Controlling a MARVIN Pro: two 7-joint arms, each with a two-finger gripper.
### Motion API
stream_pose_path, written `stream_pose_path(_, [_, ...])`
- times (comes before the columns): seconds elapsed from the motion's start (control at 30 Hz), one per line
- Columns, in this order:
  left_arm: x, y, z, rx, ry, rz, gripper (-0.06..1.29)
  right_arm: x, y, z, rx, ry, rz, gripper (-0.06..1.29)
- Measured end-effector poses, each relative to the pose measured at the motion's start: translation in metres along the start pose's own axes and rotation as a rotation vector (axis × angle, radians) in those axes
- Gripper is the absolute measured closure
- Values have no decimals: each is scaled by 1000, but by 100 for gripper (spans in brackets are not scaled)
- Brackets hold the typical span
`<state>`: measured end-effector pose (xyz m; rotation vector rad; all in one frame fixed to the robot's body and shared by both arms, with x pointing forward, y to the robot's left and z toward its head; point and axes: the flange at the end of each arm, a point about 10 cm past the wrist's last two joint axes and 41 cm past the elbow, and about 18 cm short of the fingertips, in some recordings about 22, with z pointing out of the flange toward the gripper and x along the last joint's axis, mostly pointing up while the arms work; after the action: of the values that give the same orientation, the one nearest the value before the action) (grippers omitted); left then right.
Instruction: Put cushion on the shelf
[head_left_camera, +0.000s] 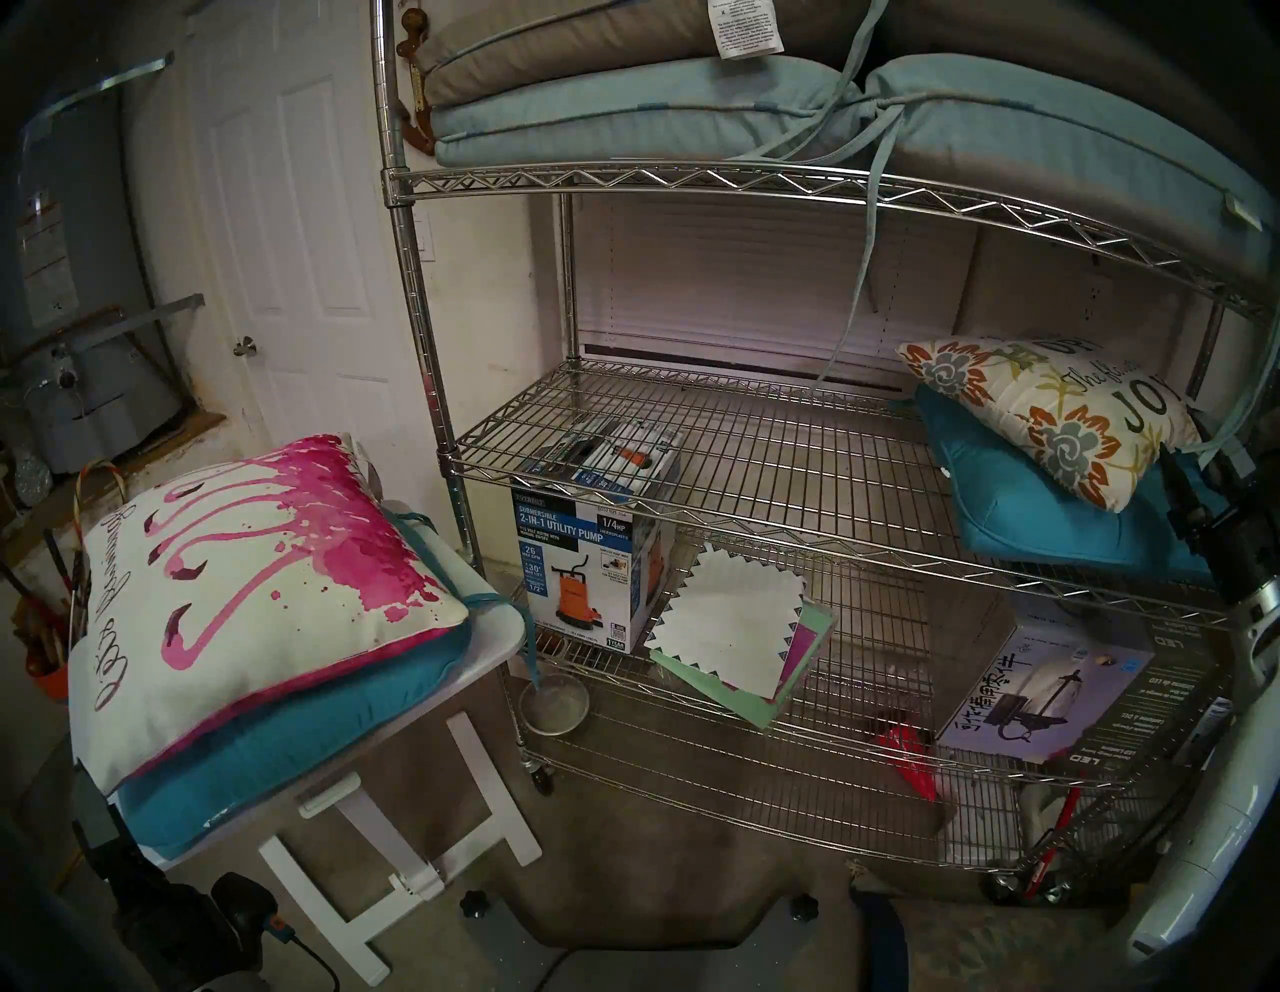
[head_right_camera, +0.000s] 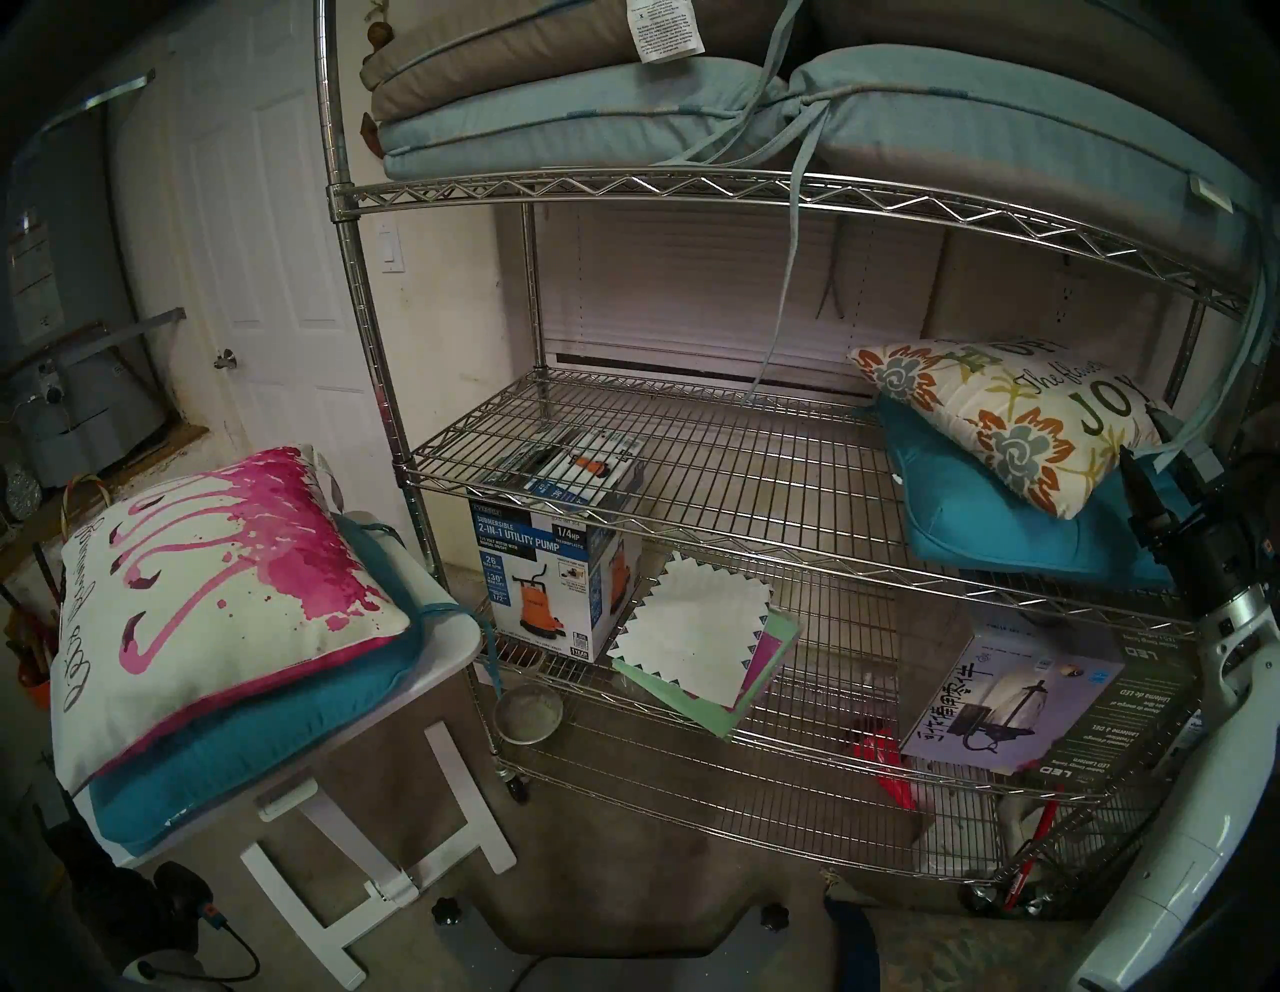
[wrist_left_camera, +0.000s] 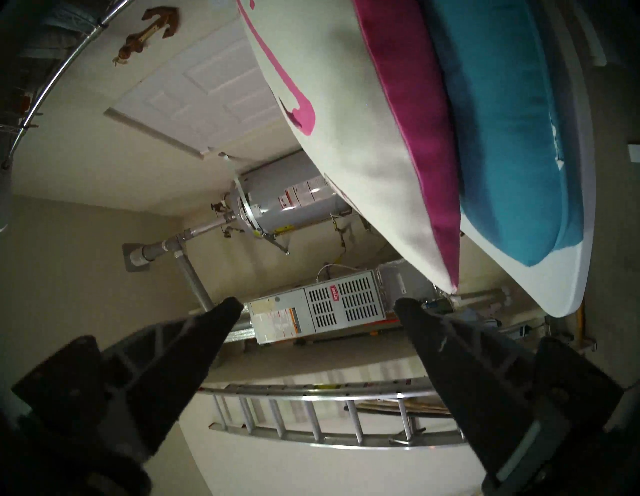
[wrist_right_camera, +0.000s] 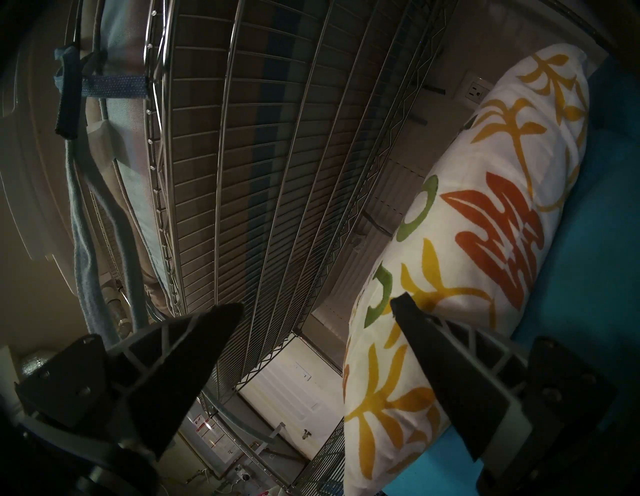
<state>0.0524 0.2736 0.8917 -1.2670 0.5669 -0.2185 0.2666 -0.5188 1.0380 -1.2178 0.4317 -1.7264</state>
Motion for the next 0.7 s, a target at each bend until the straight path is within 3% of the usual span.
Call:
stream_pose_path(0.37, [-16, 7, 9, -29, -80, -20, -4, 0, -1, 0, 6, 1, 1, 2])
stream_pose_path(0.53, [-20, 10, 19, -21, -53, -50, -4, 1, -2, 0, 9, 1, 3, 2])
stream_pose_path(0.7, [-8, 5, 36, 21, 15, -137, -4, 1, -2, 0, 13, 2, 4, 2])
